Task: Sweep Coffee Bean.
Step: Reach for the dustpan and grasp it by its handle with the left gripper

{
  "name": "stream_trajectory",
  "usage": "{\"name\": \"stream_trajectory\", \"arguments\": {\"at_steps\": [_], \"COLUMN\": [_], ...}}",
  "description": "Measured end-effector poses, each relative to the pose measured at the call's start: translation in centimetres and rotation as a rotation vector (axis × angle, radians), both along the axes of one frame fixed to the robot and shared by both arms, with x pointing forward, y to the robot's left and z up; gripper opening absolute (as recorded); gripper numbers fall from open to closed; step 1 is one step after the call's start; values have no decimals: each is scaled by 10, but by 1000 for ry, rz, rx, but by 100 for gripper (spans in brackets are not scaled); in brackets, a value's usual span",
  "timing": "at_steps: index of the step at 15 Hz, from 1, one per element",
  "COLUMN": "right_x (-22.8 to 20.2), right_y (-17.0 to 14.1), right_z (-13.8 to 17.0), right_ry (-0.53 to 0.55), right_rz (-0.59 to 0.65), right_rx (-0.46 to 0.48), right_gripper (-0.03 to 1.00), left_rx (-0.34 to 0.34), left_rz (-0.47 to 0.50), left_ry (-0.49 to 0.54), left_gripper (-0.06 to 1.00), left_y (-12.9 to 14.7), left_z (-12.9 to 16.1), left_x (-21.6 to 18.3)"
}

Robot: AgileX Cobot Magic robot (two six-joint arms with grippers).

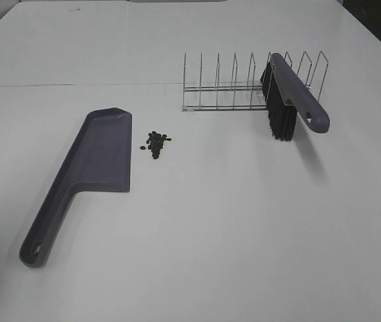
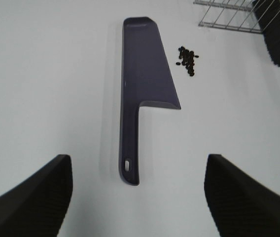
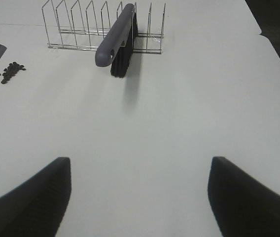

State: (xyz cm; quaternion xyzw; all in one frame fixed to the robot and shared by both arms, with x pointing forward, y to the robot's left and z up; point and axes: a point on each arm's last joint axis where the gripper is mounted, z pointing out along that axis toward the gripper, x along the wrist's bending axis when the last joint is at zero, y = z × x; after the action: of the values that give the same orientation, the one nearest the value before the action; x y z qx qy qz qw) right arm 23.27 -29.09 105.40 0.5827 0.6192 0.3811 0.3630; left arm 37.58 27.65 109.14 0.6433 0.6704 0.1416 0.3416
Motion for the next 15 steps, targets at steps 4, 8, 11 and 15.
{"name": "stream_trajectory", "arguments": {"at_steps": [4,8,11,15], "right_x": [0,0,0,0], "right_y": [0,0,0,0], "right_z": [0,0,0,0], "right_ry": [0,0,0,0], "right_rz": [0,0,0,0], "right_rx": [0,0,0,0], "right_gripper": [68,68,68,68], "left_rx": [5,10,33,106], "left_rz": [-1,-3,-45,-91], "left_ry": [240,420,499,634], "left_gripper": [70,70,70,70], "left_y": [-2,-4,-16,-44], "left_z": [-27,-67,-90,-127], "left_x": [76,129,143,148]}}
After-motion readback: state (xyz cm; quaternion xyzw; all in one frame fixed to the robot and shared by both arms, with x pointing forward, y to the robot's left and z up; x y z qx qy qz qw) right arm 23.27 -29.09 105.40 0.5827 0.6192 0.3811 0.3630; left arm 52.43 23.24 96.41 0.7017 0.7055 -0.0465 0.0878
